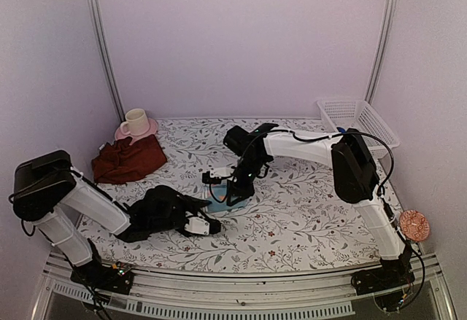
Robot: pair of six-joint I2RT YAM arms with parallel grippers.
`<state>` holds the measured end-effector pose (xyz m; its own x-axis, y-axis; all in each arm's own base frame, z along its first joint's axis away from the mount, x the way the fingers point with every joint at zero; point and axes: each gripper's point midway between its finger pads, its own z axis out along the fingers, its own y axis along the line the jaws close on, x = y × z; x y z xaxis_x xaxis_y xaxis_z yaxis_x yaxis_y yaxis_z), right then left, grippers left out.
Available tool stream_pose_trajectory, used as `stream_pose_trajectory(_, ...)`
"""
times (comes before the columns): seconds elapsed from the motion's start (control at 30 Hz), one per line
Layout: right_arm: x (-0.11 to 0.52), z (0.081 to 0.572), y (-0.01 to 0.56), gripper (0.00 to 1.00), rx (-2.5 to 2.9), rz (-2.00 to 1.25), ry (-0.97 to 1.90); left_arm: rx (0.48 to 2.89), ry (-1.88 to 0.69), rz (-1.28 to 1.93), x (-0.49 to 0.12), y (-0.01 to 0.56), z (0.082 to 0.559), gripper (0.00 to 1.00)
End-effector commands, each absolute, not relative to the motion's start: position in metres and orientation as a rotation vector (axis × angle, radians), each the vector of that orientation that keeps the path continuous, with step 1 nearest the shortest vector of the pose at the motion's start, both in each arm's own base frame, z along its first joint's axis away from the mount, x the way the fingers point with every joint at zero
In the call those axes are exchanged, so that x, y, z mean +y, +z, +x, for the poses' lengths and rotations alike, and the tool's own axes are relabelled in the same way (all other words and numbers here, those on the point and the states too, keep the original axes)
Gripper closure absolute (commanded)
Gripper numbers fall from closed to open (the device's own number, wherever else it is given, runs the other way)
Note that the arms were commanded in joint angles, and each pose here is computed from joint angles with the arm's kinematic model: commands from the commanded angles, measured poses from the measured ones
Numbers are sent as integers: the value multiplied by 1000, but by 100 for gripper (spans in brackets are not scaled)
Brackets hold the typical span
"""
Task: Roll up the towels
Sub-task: Roll the towel at the center of the board.
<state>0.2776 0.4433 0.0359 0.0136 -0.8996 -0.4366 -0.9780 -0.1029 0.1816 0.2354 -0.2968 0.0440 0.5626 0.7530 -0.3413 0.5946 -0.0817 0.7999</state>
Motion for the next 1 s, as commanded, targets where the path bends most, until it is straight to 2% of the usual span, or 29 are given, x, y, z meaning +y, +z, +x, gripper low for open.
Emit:
stream_pose_trajectory(0.0,423,256,-7,77,2145,-2181,705,1077,293,1747,-303,43,242,40)
stream_pose_trajectory(0.27,423,255,-8,77,2141,-2188,707,1137,416,1726,-299,27,260,42)
stream_pose_trajectory(0.4,423,254,-6,77,2128,-2195,719,1151,487,1707,-295,23,268,47)
stream_pose_trajectory(0.57,423,252,-6,76,2117,-2205,730,1185,548,1726,-291,11,276,63)
stream_pose_trajectory(0.67,422,254,-6,76,2110,-2210,715,1208,548,1756,-289,3,276,83)
stream_pose_trajectory(0.8,423,262,1,68,2100,-2187,674,1258,500,1807,-289,-6,270,100)
stream_pose_trajectory(0.83,422,266,4,65,2107,-2165,662,1274,476,1822,-290,-7,267,100)
stream_pose_trajectory(0.97,412,289,26,44,2131,-2035,562,1348,366,1856,-296,-6,259,100)
